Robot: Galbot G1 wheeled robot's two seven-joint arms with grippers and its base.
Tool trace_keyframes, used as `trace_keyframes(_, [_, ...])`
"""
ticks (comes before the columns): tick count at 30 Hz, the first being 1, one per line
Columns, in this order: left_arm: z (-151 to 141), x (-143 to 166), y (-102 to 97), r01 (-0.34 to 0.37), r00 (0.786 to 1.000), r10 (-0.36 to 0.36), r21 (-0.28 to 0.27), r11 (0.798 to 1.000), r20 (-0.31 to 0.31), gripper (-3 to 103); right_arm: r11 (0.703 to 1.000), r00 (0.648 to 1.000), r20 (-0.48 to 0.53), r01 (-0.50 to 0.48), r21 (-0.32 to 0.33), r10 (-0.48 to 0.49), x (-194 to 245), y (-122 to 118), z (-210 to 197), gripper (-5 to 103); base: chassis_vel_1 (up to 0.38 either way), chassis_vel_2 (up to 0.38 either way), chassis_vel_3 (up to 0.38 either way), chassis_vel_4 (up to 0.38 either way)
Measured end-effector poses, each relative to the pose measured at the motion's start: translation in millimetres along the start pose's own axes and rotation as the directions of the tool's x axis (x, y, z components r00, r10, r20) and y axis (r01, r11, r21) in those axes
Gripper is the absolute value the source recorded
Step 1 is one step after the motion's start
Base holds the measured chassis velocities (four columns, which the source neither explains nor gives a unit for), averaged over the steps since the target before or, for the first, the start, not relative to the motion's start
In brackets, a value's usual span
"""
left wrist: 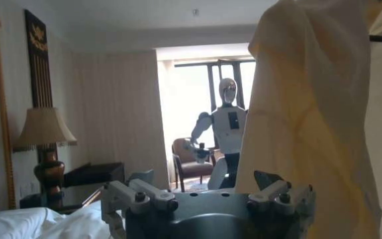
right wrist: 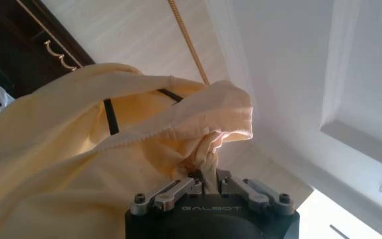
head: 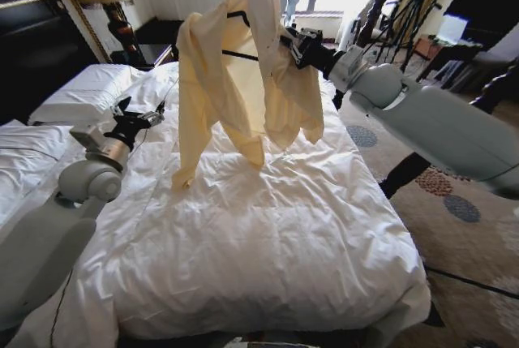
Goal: Pick up the clothes from the bed and hang them on the clothes hanger.
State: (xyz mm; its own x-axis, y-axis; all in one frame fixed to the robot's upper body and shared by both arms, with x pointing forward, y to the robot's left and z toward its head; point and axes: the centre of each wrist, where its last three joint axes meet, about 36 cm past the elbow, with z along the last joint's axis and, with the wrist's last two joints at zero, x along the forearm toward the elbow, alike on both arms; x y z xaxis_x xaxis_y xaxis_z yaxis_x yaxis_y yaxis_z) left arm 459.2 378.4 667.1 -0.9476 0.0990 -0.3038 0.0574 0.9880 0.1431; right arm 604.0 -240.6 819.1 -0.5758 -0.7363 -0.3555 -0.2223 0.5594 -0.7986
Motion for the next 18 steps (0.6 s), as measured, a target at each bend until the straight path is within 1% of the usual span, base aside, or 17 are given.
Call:
trace_keyframes(1, [-4,-1,-1.7,-0.009,1.000,0.009,-0.002,1.000,-0.001,100,1.000,1.000,-0.001,0.005,0.007,-0.005,4,-6,-3,5,0.000,0.000,0.000,0.000])
trace_keyframes(3, [-10,-1,-4.8,-0.026,1.000,0.026,0.000,1.000,0.000,100,0.999,1.000,-0.008,0.027,0.018,-0.027,11,-11,-5,5,0.000,0.000,0.000,0.000])
trace_keyframes(7, [-16,2,-8.8,-0.041,0.999,0.041,-0.002,0.999,0.004,100,0.998,0.999,-0.020,0.050,0.029,-0.049,19,-9,-2,5,0.000,0.000,0.000,0.000])
trace_keyframes(10, [-22,8,-11.4,-0.057,0.998,0.057,0.009,0.998,0.012,100,0.997,0.997,-0.029,0.072,0.023,-0.071,22,4,5,5,0.000,0.000,0.000,0.000])
trace_keyframes(11, [-22,8,-11.4,-0.057,0.998,0.057,0.009,0.998,0.012,100,0.997,0.997,-0.029,0.072,0.023,-0.071,22,4,5,5,0.000,0.000,0.000,0.000])
trace_keyframes(14, [-29,11,-13.7,-0.087,0.996,0.086,0.042,0.995,0.019,100,0.996,0.996,-0.019,0.085,0.019,-0.085,18,17,10,5,0.000,0.000,0.000,0.000])
trace_keyframes(18, [-28,9,-13.1,-0.102,0.995,0.101,0.052,0.993,0.016,100,0.997,0.997,0.001,0.071,0.013,-0.071,11,19,8,5,0.000,0.000,0.000,0.000])
